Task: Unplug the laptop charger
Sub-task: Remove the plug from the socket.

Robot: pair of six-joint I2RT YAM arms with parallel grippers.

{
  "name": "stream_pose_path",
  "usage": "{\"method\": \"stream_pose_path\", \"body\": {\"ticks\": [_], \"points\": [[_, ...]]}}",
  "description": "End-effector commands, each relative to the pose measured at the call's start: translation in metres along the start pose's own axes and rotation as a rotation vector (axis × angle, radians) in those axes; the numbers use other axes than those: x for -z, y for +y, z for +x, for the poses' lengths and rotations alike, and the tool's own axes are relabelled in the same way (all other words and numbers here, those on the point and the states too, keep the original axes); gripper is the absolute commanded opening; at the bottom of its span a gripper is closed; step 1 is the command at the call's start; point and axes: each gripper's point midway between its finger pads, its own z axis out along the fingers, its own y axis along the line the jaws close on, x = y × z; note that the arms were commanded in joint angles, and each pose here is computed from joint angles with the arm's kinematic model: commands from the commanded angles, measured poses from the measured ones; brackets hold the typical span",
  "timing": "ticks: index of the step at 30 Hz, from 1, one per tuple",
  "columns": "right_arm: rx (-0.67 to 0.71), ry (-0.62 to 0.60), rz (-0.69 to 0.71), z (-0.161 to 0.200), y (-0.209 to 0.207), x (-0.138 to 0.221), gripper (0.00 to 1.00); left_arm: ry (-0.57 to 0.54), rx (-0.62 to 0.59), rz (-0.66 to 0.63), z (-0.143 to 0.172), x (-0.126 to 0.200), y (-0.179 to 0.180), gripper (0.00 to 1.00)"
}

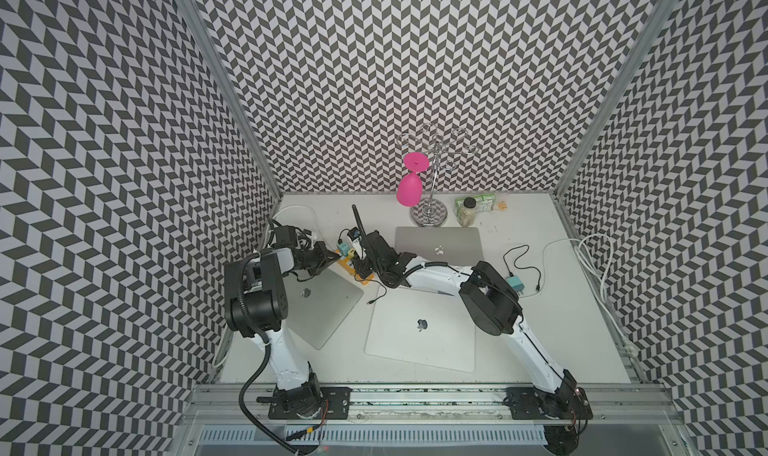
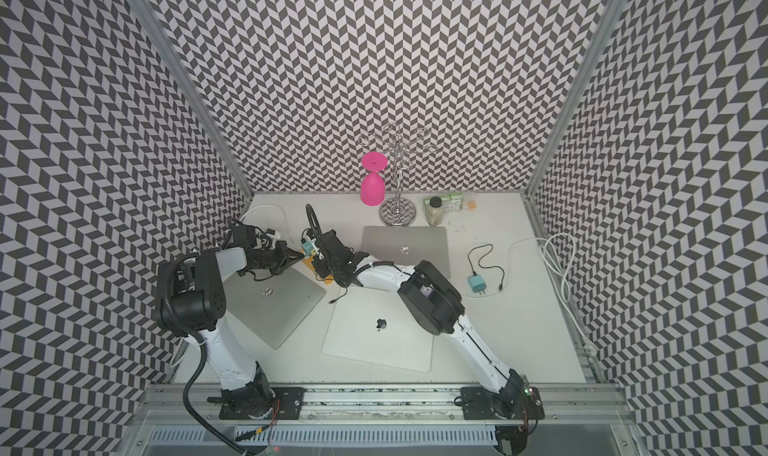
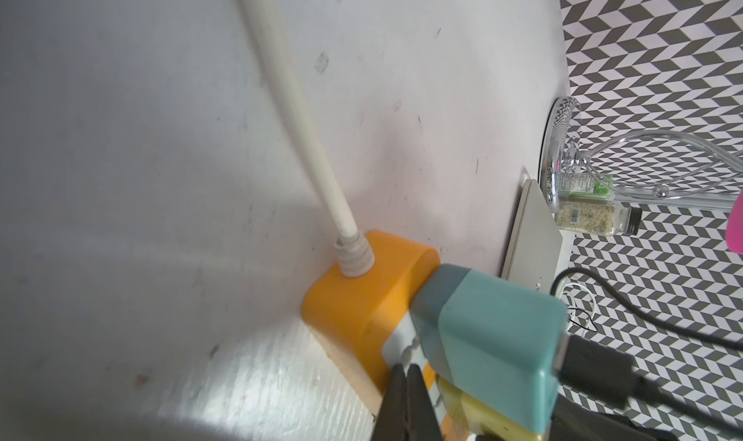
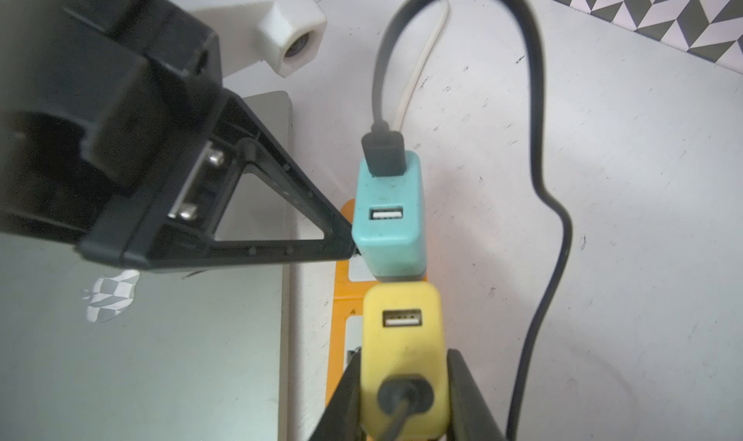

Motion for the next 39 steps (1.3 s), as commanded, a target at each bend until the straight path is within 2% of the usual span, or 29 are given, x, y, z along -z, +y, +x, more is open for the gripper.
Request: {"method": "stream_pose_path", "body": {"ticks": [1,4,9,11,20,25,33,39], "points": [[-0.034,-0.105,-0.027,-0.038,0.007,0.014,0.12,0.021,0.035,-0.05,0.011,-0.005,0.022,0.0],[-0.026,-0.101,-0.008,-0.04,0.006,0.012,0.11,0.024,0.037,-0.05,0.013,-0.005,0.023,0.0],[0.098,-0.052,0.075,-0.031,0.002,0.007,0.1,0.027,0.032,-0.047,0.015,-0.005,0.023,0.0],[0.086,-0.054,0.101,-0.03,-0.003,0.01,0.1,0.025,0.028,-0.05,0.015,-0.005,0.023,0.0],[0.003,-0.104,-0.057,-0.045,0.019,0.018,0.09,0.031,0.029,-0.054,0.017,-0.005,0.025,0.0],[0.098,-0.039,0.055,-0.034,0.009,0.008,0.09,0.035,0.031,-0.053,0.019,-0.006,0.026,0.0],[-0.043,-0.107,-0.073,-0.048,0.014,0.024,0.09,0.034,0.026,-0.049,0.018,-0.006,0.025,0.0],[0.083,-0.048,0.04,-0.037,0.008,0.017,0.08,0.033,0.025,-0.046,0.019,-0.005,0.024,0.0]]}}
